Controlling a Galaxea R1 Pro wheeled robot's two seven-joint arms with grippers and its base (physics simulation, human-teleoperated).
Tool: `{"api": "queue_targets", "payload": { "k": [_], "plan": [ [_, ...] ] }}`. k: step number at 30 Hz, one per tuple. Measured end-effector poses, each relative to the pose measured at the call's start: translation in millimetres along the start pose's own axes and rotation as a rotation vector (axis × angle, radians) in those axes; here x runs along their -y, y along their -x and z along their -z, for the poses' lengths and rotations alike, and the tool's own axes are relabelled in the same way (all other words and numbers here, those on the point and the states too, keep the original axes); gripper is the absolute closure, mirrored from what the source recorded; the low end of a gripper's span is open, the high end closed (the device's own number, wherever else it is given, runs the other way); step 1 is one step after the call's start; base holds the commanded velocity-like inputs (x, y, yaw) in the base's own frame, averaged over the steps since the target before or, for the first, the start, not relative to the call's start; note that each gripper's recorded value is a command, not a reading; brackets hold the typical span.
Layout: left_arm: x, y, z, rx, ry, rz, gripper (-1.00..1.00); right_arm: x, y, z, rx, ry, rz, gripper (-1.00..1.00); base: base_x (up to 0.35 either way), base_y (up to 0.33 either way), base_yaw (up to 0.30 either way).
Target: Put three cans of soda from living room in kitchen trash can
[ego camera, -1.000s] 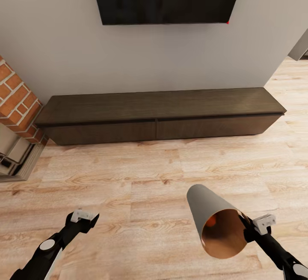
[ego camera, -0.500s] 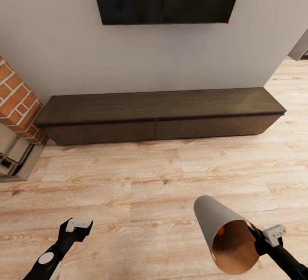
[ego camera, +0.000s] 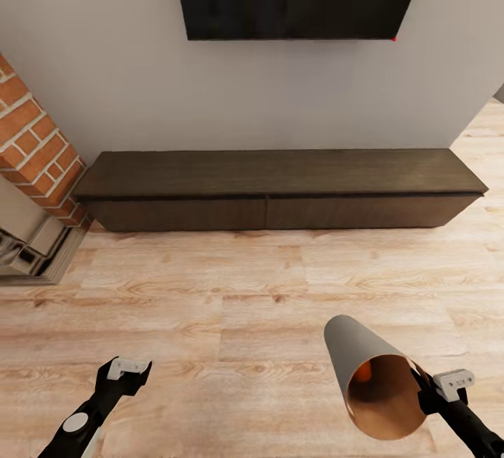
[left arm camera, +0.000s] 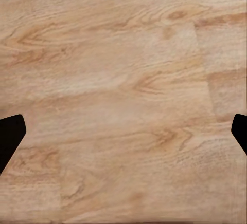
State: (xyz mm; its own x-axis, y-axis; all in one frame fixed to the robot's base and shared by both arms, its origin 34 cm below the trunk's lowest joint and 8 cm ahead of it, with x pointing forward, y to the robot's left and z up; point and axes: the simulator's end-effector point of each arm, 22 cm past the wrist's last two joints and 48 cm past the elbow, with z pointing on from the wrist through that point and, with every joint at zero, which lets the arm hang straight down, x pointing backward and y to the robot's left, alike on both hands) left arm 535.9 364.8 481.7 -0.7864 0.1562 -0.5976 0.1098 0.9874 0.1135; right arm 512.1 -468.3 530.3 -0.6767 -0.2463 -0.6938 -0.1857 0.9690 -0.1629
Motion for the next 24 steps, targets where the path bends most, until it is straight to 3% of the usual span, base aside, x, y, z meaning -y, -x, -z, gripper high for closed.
{"api": "queue_targets", "payload": {
  "k": [12, 24],
  "plan": [
    [0.2, -0.7, 0.0, -0.003, 0.000, -0.002, -1.00, 2.8, -0.9, -0.7, -0.003, -0.018, 0.008, 1.00, 0.000, 0.000, 0.250],
    [-0.1, 2.0, -0.3, 0.002, 0.001, -0.004, -1.00, -8.8, -1.8, -3.1, -0.005, -0.004, 0.002, 1.00, 0.000, 0.000, 0.252]
  ]
}}
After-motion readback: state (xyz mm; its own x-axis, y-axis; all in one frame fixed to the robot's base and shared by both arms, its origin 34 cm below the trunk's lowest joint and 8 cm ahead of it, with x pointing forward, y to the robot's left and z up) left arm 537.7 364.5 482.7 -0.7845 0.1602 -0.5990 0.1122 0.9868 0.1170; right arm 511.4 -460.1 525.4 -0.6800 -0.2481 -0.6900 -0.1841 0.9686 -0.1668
